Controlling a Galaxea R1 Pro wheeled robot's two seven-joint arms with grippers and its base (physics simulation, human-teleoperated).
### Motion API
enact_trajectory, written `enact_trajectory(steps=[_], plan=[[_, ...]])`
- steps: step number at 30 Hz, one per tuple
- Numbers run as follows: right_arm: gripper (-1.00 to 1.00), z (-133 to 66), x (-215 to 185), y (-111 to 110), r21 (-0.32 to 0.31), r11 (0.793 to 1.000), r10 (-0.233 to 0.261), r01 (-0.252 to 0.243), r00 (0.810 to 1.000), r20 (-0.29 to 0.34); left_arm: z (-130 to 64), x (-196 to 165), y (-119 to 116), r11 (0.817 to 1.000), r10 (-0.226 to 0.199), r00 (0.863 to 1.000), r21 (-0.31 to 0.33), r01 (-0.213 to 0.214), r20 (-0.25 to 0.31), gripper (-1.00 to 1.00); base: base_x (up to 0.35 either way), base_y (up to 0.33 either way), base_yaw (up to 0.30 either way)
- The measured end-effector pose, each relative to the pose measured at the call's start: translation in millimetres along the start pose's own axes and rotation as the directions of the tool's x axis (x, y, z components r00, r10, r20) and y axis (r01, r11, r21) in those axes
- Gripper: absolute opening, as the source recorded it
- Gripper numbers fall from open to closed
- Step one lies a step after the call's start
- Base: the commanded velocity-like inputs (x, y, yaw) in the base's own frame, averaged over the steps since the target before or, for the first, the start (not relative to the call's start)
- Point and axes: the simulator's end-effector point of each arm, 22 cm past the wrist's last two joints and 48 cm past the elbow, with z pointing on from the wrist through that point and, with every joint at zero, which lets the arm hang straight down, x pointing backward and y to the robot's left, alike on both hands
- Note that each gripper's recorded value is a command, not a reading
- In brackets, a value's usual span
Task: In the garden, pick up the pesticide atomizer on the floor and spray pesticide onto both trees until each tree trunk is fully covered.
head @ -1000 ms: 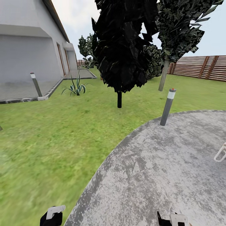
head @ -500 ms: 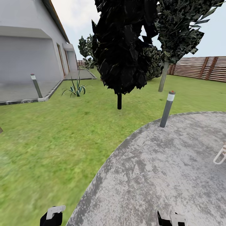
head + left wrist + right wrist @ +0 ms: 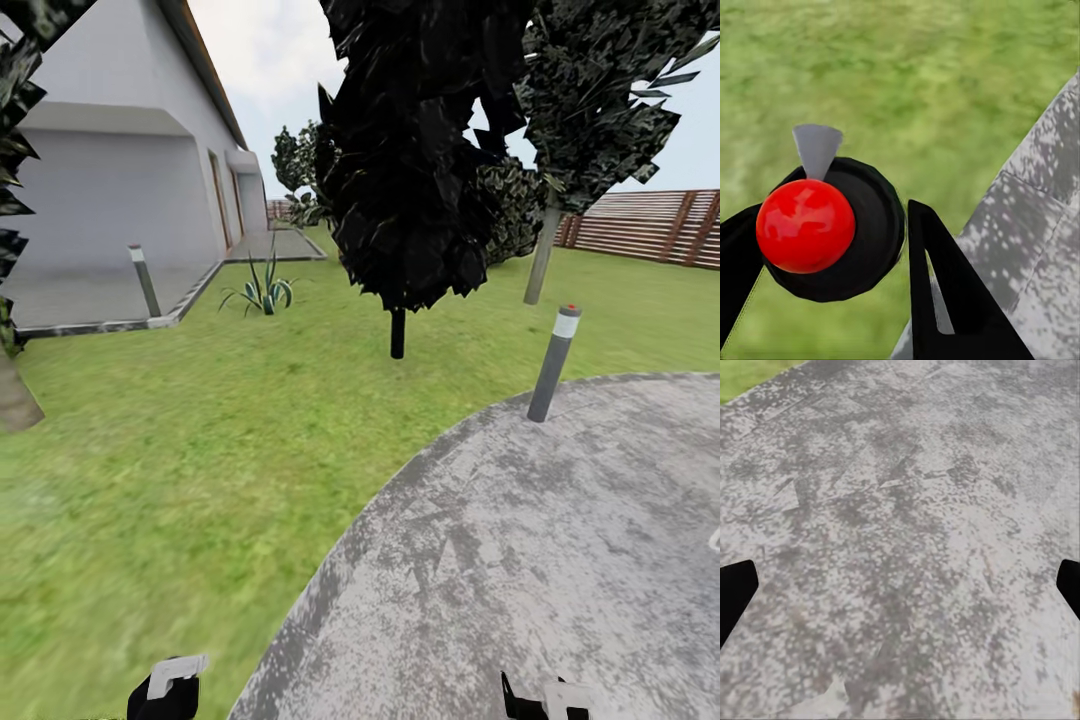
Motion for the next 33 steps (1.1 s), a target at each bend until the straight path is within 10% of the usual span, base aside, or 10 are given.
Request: enact_trajectory(steps=[33], plan=[[1.00,-1.5,-6.8,2.3,-0.004,1.000,0.001,-0.001,1.000,0.006,-2.1,-7.2,-0.3,1.000,-0.003,1.000,-0.001,0.003,0.007,-1.00,-0.101,-0.035,0.272]])
